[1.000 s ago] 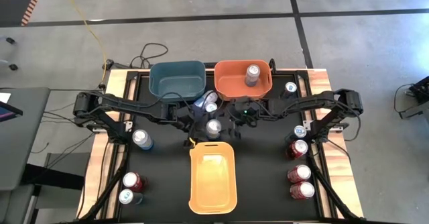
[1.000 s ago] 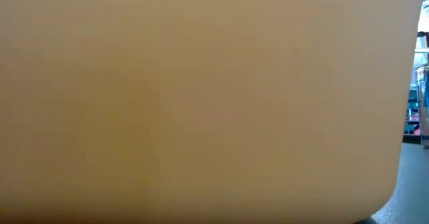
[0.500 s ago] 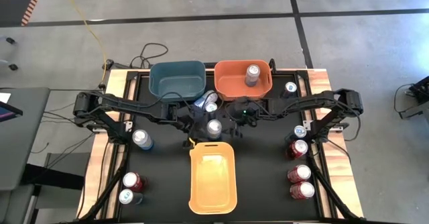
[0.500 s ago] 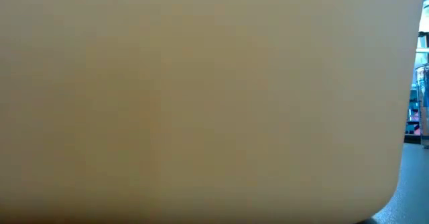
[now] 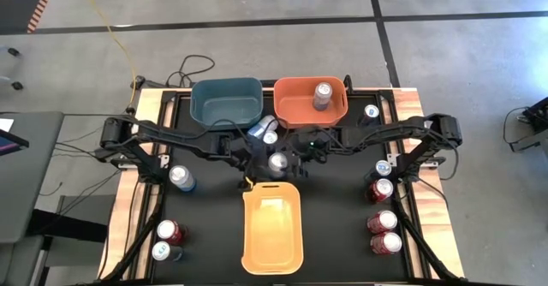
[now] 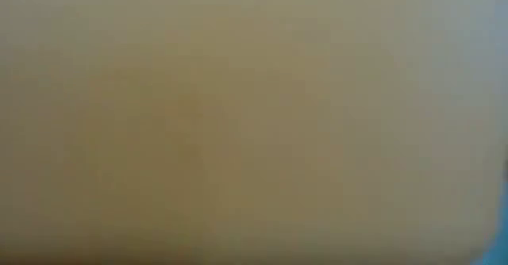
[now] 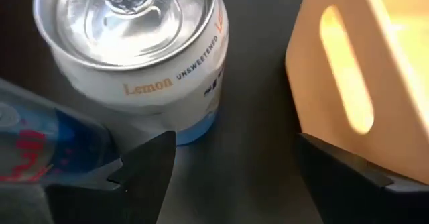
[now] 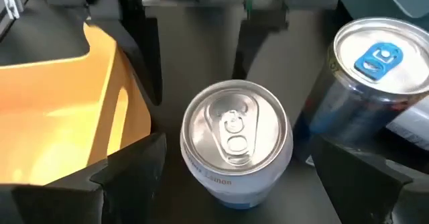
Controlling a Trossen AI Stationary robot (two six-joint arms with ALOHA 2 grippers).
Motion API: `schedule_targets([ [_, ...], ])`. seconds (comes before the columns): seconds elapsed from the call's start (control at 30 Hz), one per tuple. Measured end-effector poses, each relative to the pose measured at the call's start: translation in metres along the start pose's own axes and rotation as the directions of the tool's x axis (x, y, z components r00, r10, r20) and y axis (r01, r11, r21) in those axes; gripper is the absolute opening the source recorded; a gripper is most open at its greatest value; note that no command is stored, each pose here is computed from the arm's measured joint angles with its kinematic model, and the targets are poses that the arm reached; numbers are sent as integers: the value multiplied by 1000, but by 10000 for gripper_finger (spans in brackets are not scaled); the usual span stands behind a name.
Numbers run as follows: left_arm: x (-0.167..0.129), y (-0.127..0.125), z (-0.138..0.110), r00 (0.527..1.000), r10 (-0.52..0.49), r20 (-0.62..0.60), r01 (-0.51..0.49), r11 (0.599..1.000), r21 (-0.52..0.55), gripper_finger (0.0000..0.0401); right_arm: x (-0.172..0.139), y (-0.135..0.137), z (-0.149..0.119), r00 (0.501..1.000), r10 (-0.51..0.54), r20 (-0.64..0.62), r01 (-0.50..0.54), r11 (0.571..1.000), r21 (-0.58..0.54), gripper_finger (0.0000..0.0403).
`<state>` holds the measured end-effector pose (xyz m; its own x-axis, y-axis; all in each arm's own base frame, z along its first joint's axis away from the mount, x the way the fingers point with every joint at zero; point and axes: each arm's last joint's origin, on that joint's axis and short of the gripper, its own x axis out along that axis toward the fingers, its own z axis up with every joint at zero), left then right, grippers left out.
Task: Sort soda cans
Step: Put the blue white soda can into the orange bin
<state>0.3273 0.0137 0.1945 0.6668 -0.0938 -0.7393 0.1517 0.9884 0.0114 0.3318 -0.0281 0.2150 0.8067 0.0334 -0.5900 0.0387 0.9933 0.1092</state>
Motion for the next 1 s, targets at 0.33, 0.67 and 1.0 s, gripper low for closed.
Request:
schedule_targets([
  [0.33,1,1,5,998,9,56,-10,1000,10,299,15,-2,-9,999,5,-40,-6,1000,-15,385],
  [0.67,1,1,4,999,9,43,-9,1000,13,299,22,-2,-4,998,11,-57,-12,1000,-15,361],
  [1.0,1,1,3,999,31,28,-31,999,13,299,17,-2,-4,995,-7,-99,9,1000,18,278],
])
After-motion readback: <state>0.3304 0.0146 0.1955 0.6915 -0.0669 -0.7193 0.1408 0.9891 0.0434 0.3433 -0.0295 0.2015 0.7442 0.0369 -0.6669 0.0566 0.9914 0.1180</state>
